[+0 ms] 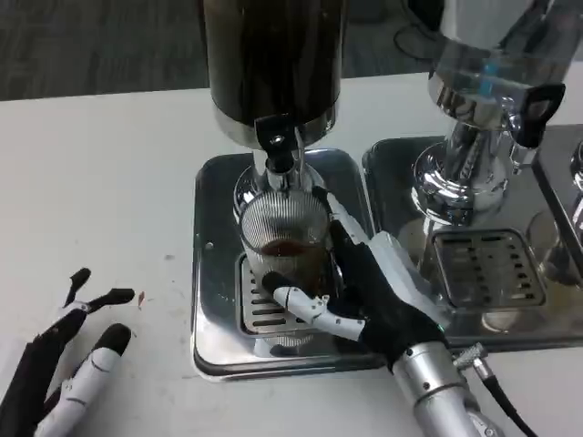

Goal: Grasp the cup under the faucet to collect the drink, then remove the cup.

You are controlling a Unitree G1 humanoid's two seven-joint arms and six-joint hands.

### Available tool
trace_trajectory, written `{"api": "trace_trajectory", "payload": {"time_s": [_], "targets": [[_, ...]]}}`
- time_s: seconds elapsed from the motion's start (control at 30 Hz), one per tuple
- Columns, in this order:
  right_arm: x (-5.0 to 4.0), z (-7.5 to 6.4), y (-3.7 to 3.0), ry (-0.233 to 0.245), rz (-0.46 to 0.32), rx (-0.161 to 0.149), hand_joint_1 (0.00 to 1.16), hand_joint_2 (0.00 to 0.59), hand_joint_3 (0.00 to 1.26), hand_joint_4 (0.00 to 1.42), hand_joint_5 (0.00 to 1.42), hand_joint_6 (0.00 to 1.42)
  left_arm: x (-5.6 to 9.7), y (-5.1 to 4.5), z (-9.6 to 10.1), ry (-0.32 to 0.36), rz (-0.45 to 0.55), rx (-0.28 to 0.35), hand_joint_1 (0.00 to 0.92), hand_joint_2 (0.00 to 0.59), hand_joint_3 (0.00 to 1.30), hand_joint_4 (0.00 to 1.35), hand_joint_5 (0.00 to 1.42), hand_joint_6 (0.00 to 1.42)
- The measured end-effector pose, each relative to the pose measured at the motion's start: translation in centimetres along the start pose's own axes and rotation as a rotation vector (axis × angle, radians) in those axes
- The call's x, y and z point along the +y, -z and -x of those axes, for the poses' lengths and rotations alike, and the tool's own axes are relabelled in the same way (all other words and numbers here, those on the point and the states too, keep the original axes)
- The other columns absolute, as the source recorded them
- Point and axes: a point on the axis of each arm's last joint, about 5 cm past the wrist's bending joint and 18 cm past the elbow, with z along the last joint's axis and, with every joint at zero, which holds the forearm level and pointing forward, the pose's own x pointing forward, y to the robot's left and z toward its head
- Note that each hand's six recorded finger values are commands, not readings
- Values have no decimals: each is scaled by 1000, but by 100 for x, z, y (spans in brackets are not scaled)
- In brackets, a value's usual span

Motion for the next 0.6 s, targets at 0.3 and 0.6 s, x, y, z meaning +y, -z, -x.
{"api": "trace_trajectory", "payload": {"time_s": [0.3,0.6], "targets": [[68,-69,9,5,-61,-23,580,189,0,23,91,194,4,3,5,-7,3,2,0,201,359,0,111,0],[105,-122,27,33,-99,-35,679,176,0,123,207,328,13,6,10,-16,4,5,0,205,364,0,110,0]]}}
